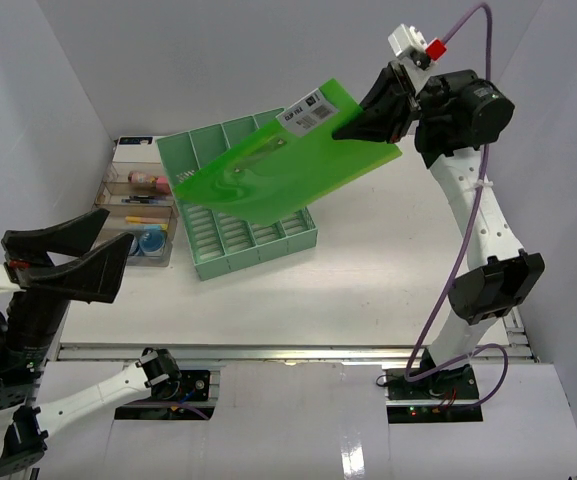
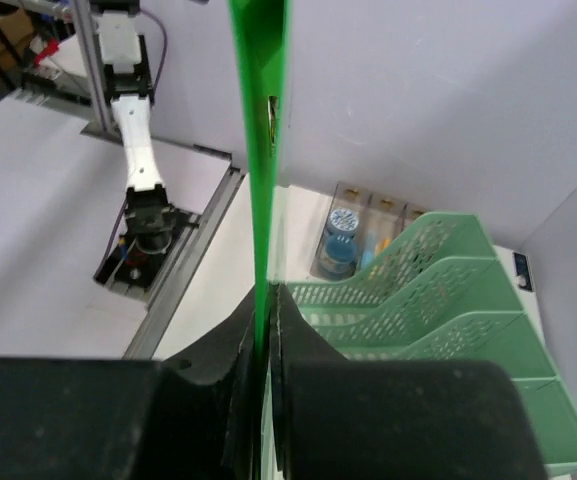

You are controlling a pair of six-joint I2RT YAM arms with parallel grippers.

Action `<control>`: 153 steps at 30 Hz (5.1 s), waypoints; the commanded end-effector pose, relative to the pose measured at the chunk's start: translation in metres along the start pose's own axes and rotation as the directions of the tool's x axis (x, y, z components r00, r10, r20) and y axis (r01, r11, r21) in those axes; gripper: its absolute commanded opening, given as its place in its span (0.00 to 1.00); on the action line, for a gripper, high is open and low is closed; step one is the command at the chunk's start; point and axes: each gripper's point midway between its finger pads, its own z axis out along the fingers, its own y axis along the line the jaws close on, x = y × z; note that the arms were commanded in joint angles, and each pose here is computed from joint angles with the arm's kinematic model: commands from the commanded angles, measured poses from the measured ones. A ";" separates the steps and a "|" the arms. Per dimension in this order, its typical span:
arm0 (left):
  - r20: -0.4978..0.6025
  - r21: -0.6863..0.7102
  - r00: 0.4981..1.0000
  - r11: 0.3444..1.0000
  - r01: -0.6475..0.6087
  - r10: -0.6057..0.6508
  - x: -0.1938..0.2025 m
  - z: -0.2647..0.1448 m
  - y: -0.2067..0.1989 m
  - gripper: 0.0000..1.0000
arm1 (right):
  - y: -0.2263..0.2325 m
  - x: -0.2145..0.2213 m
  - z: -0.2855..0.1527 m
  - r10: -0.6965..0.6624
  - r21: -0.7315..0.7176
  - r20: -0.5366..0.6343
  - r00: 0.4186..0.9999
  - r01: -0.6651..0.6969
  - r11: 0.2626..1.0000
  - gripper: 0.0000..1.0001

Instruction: Organize the desk

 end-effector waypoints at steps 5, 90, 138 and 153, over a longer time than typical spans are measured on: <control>-0.093 -0.056 0.995 0.998 -0.032 0.026 0.037 0.011 0.009 0.98 | -0.069 -0.003 -0.010 -0.039 0.370 0.039 0.999 0.022 0.929 0.08; -0.181 -0.102 0.981 0.993 0.058 -0.076 0.111 -0.026 0.033 0.98 | -0.097 0.117 -0.036 0.364 0.899 -0.002 0.932 -0.157 0.408 0.08; -0.214 -0.103 0.972 0.992 0.073 -0.094 0.129 -0.026 0.032 0.98 | -0.121 0.194 0.018 0.454 0.875 -0.161 0.877 -0.086 0.477 0.46; -0.209 -0.100 0.972 0.991 0.093 -0.112 0.131 -0.030 0.032 0.98 | -0.084 0.229 0.014 0.488 0.859 -0.186 0.853 -0.101 0.503 0.52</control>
